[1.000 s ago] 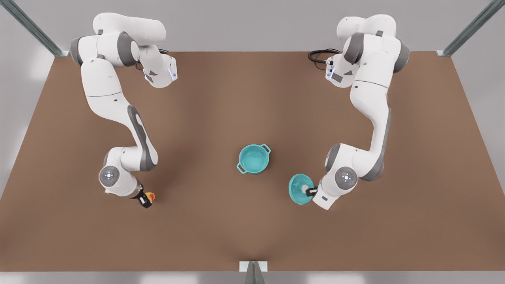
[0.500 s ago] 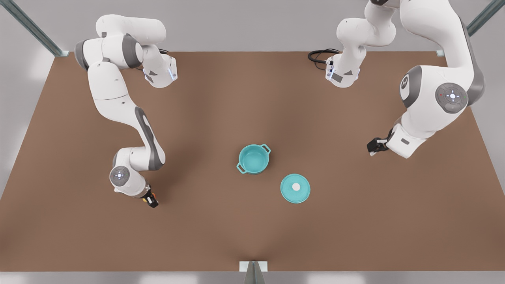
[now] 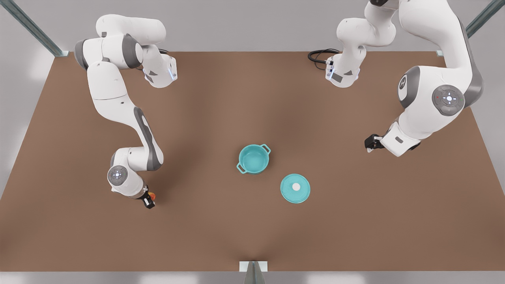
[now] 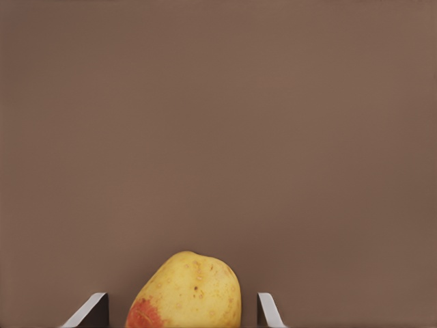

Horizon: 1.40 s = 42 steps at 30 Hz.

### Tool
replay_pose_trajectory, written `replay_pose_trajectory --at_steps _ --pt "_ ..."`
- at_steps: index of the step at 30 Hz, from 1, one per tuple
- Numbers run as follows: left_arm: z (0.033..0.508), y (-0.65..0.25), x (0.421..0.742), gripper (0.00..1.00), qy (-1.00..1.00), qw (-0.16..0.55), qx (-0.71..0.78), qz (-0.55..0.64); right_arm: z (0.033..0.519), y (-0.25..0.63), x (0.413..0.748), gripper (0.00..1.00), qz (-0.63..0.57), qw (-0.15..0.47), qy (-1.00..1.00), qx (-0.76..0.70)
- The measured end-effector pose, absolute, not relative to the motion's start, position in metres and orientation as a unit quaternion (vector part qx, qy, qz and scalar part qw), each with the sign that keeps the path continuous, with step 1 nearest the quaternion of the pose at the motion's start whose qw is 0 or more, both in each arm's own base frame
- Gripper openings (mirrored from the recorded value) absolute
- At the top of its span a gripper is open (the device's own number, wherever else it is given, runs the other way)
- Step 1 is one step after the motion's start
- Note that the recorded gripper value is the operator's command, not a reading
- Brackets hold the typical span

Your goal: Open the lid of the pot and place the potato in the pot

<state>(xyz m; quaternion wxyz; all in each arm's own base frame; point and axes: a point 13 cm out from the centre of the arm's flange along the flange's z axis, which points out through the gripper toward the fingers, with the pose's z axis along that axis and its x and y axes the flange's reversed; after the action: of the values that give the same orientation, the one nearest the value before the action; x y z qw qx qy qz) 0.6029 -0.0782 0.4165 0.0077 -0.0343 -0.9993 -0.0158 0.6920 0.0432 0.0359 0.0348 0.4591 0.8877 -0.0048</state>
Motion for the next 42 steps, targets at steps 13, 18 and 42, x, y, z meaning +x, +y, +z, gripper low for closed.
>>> replay_pose_trajectory --at_steps 13,18,42 --pt "0.415 -0.078 0.603 1.00 -0.998 0.010 -0.062 -0.016 0.036 0.040 0.692 0.66 -0.006 0.037 0.883 0.467" --pt "0.415 -0.079 0.603 1.00 -0.997 0.010 -0.069 -0.016 0.036 0.041 0.692 0.62 -0.006 0.037 0.882 0.469" --pt "0.439 -0.108 0.601 1.00 -0.995 -0.006 -0.099 -0.014 0.120 0.080 0.700 0.56 0.009 0.047 0.890 0.453"
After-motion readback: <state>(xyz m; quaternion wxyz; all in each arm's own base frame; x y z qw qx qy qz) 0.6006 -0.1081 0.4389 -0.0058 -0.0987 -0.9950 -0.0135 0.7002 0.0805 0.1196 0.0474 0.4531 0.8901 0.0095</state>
